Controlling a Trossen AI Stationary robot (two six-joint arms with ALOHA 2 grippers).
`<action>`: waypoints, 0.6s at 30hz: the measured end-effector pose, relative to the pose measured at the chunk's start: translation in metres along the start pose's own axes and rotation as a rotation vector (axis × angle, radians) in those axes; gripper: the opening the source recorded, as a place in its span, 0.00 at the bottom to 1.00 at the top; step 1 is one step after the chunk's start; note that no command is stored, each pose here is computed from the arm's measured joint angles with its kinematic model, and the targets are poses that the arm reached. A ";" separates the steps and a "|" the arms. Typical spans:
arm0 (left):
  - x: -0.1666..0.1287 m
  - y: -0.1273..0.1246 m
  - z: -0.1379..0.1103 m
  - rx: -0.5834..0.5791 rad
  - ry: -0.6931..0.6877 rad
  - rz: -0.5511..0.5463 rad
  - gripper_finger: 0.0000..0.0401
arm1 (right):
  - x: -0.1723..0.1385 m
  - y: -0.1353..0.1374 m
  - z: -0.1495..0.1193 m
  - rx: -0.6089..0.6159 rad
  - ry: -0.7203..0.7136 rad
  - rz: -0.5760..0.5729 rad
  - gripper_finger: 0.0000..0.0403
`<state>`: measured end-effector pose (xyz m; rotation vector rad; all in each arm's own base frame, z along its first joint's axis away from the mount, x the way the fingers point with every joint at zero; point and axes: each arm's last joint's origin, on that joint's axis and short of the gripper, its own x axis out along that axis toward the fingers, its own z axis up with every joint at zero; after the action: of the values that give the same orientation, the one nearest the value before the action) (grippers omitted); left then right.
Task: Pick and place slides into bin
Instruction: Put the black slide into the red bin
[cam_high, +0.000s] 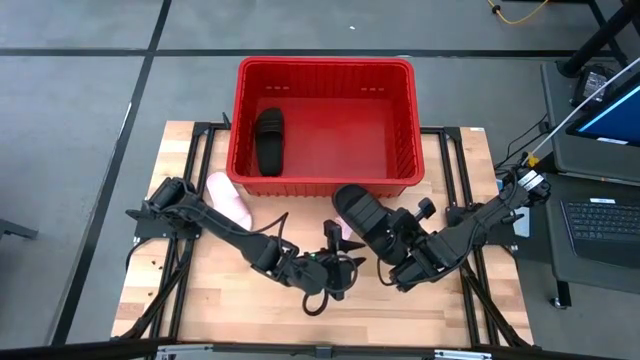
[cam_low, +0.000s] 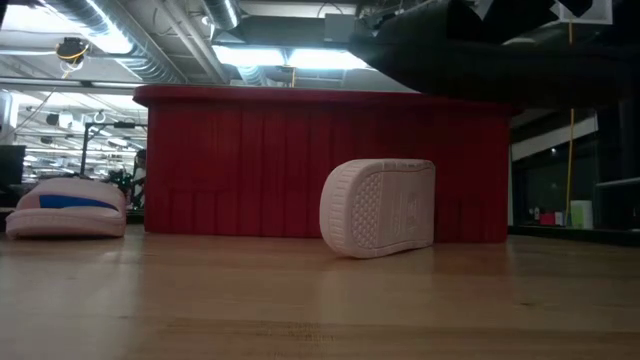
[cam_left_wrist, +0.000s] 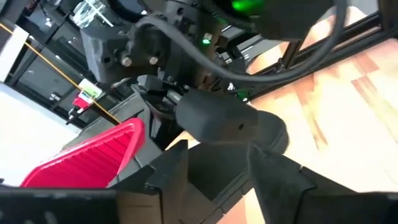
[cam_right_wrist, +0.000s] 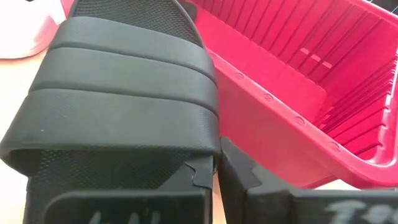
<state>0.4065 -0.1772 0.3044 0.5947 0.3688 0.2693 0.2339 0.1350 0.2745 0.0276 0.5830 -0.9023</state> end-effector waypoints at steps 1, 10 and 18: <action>0.001 0.001 0.000 -0.001 0.003 0.005 0.43 | 0.000 0.000 0.000 0.004 -0.005 0.001 0.03; 0.013 0.014 -0.008 -0.053 0.069 0.140 0.45 | 0.000 0.004 0.002 0.047 -0.058 0.015 0.03; 0.015 0.007 -0.011 -0.022 0.079 0.142 0.45 | 0.000 0.005 0.004 0.068 -0.106 0.016 0.03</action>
<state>0.4150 -0.1607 0.2966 0.5907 0.3999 0.4335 0.2397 0.1376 0.2769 0.0457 0.4531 -0.9022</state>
